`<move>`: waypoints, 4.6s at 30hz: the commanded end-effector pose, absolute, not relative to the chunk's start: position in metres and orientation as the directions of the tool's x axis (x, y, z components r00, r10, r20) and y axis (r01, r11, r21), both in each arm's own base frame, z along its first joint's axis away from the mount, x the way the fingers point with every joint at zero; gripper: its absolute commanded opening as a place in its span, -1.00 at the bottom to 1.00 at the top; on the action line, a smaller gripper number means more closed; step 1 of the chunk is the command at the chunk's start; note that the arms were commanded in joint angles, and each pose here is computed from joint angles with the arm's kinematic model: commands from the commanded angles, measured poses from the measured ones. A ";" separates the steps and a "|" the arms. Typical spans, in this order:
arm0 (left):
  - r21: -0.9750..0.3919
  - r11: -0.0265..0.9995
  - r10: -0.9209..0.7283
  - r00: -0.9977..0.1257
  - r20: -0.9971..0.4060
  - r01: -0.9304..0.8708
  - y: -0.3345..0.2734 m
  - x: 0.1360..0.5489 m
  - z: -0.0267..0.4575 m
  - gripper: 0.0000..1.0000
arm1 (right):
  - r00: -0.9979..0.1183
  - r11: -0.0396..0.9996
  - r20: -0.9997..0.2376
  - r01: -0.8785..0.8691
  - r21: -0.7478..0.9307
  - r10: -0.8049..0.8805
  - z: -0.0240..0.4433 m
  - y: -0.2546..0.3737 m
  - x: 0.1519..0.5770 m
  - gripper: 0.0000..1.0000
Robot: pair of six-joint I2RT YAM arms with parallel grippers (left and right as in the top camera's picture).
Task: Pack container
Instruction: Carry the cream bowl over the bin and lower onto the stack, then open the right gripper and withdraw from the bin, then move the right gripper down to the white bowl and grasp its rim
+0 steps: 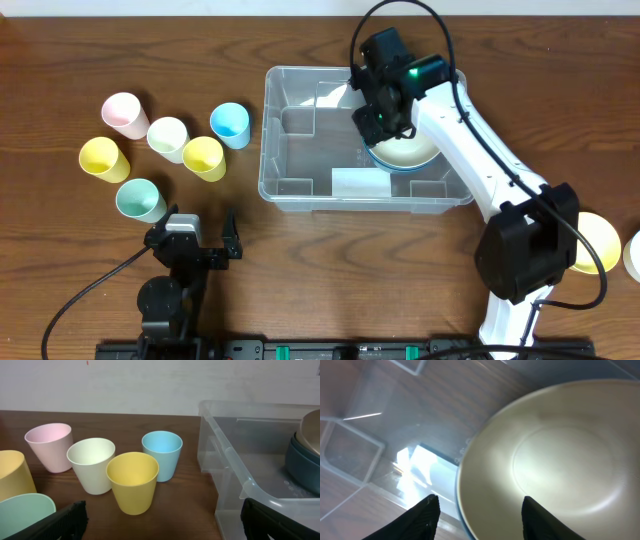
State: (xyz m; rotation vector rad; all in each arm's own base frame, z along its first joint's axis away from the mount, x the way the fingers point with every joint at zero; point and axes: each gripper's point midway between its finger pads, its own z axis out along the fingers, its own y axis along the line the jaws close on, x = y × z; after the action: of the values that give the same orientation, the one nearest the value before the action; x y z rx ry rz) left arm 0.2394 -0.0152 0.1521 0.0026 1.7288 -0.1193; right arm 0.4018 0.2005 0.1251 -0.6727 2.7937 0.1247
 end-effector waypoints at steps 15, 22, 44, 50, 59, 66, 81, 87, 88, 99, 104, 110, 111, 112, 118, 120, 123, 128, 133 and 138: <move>-0.069 0.996 -0.056 -0.193 -0.980 0.061 -0.014 0.240 0.137 0.96 | -0.812 0.872 -0.342 -0.486 -0.053 -0.473 0.171 0.211 0.406 -0.14; -0.069 0.996 -0.056 -0.193 -0.980 0.061 -0.014 0.240 0.137 0.96 | -0.841 0.906 -0.338 -0.382 -0.183 -0.423 0.173 0.163 0.428 -0.56; -0.069 0.996 -0.056 -0.193 -0.980 0.061 -0.014 0.240 0.137 0.96 | -0.885 0.966 -0.393 -0.198 -0.167 -0.249 0.172 0.084 0.465 -0.89; -0.069 0.996 -0.056 -0.193 -0.980 0.061 -0.014 0.240 0.137 0.96 | -0.898 0.971 -0.381 -0.169 -0.166 -0.222 0.159 0.069 0.466 -0.90; -0.069 0.996 -0.056 -0.193 -0.980 0.061 -0.014 0.240 0.137 0.96 | -0.906 0.973 -0.363 -0.168 -0.160 -0.216 0.135 0.067 0.463 -0.90; -0.069 0.996 -0.056 -0.193 -0.980 0.061 -0.014 0.240 0.137 0.96 | -0.914 0.974 -0.346 -0.167 -0.150 -0.211 0.114 0.067 0.459 -0.88; -0.069 0.996 -0.056 -0.193 -0.980 0.061 -0.014 0.240 0.137 0.96 | -0.884 0.977 -0.419 -0.160 -0.141 -0.205 0.177 0.071 0.466 -0.90; -0.069 0.996 -0.056 -0.193 -0.980 0.061 -0.014 0.240 0.137 0.96 | -0.869 0.990 -0.478 -0.089 -0.112 -0.132 0.244 0.058 0.455 0.01; -0.069 0.996 -0.056 -0.193 -0.980 0.061 -0.014 0.240 0.137 0.96 | -0.871 0.992 -0.479 -0.068 -0.106 -0.111 0.249 0.053 0.452 0.08; -0.069 0.996 -0.056 -0.193 -0.980 0.061 -0.014 0.240 0.137 0.96 | -0.905 0.968 -0.368 0.246 -0.044 0.213 0.248 -0.030 0.414 0.43; -0.069 0.996 -0.056 -0.193 -0.980 0.061 -0.014 0.240 0.137 0.96 | -0.886 0.924 -0.282 0.382 0.005 0.368 0.240 -0.060 0.391 0.43; -0.069 0.996 -0.056 -0.193 -0.980 0.061 -0.014 0.240 0.137 0.96 | -0.868 0.886 -0.192 0.463 0.016 0.457 0.231 -0.085 0.368 0.40; -0.069 0.996 -0.056 -0.193 -0.980 0.061 -0.014 0.240 0.137 0.96 | -0.868 0.882 -0.175 0.470 0.011 0.465 0.228 -0.086 0.363 0.40; -0.069 0.996 -0.056 -0.193 -0.980 0.061 -0.014 0.240 0.137 0.96 | -0.865 0.877 -0.158 0.481 0.007 0.476 0.226 -0.088 0.359 0.40; -0.069 0.996 -0.056 -0.193 -0.980 0.061 -0.014 0.240 0.137 0.96 | -0.865 0.869 -0.098 0.496 -0.012 0.492 0.207 -0.087 0.343 0.36; -0.069 0.996 -0.056 -0.193 -0.980 0.061 -0.014 0.240 0.137 0.96 | -0.857 0.860 -0.096 0.509 -0.017 0.506 0.197 -0.087 0.336 0.36; -0.069 0.996 -0.056 -0.193 -0.980 0.061 -0.014 0.240 0.137 0.96 | -0.839 0.843 -0.100 0.538 -0.012 0.535 0.178 -0.085 0.323 0.36; -0.069 0.996 -0.056 -0.193 -0.980 0.061 -0.014 0.240 0.137 0.96 | -0.814 0.820 -0.113 0.573 0.010 0.570 0.150 -0.078 0.295 0.36; -0.069 0.996 -0.056 -0.193 -0.980 0.061 -0.014 0.240 0.137 0.96 | -0.796 0.803 -0.115 0.596 0.021 0.594 0.120 -0.072 0.274 0.33; -0.069 0.996 -0.056 -0.193 -0.980 0.061 -0.014 0.240 0.137 0.96 | -0.749 0.754 -0.101 0.657 0.024 0.655 0.080 -0.069 0.263 0.23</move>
State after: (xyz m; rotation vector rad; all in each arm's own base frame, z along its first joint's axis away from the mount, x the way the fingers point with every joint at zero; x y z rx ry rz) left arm 0.2394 -0.0152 0.1521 0.0026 1.7288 -0.1193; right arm 0.2761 -0.0692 0.1002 0.9254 2.8632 -0.0262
